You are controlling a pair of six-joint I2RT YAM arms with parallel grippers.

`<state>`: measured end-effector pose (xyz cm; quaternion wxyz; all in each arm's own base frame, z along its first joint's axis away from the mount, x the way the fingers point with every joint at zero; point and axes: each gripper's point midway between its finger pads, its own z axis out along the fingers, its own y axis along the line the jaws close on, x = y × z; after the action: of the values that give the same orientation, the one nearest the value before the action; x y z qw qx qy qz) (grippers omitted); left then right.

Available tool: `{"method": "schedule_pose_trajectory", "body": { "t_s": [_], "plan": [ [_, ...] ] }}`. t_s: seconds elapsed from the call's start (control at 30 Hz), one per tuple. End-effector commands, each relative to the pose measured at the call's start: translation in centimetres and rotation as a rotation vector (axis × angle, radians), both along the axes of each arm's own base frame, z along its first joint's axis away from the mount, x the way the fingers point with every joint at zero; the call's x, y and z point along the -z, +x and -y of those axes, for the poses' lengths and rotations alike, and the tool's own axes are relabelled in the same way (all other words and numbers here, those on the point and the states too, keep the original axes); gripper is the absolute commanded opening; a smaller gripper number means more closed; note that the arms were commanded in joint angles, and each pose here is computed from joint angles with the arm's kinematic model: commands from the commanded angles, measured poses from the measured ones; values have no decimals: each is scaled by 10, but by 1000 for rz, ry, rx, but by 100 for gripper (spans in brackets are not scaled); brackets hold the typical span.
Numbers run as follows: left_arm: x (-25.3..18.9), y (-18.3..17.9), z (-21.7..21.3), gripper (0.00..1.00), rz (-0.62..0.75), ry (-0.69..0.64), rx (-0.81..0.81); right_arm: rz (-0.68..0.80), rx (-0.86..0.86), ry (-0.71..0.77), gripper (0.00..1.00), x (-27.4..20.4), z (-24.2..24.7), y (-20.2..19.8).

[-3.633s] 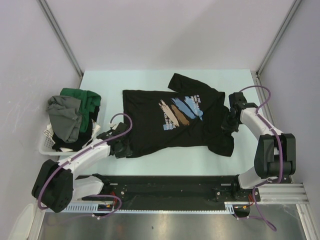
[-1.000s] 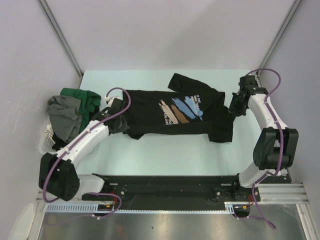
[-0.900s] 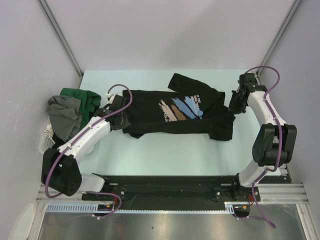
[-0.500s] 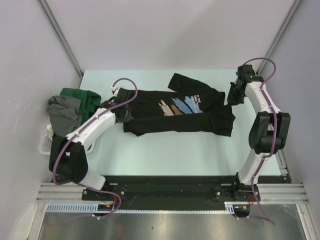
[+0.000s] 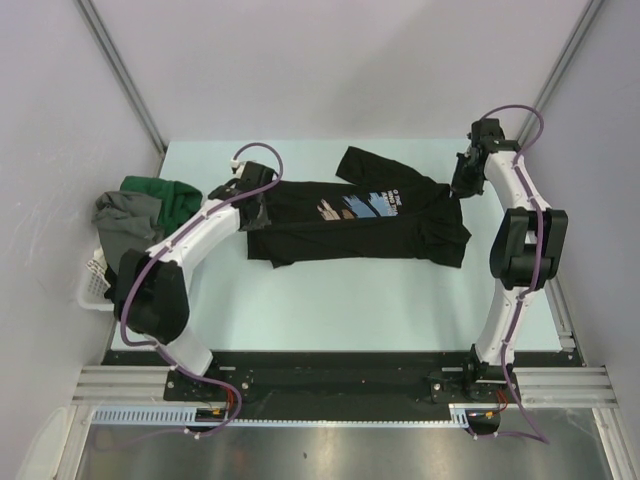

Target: Fold and stack the t-shirts

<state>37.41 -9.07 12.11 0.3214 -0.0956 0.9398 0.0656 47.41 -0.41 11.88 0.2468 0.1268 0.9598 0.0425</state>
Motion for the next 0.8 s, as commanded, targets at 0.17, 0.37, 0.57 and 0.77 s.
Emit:
{"method": "schedule_pose_trajectory", "body": {
  "t_s": [0.17, 0.37, 0.57, 0.77],
  "plan": [
    [-5, 25, -18, 0, 24, 55, -16, 31, -13, -7, 0, 1, 3, 27],
    [4, 35, -26, 0, 7, 79, -20, 25, -16, -3, 0, 7, 2, 37],
    [16, 48, -30, 0, -8, 92, -18, 12, -22, 7, 0, 15, 1, 42],
    [24, 64, -25, 0, -15, 96, 1, -3, -22, 9, 0, 22, 1, 44]
  ]
}}
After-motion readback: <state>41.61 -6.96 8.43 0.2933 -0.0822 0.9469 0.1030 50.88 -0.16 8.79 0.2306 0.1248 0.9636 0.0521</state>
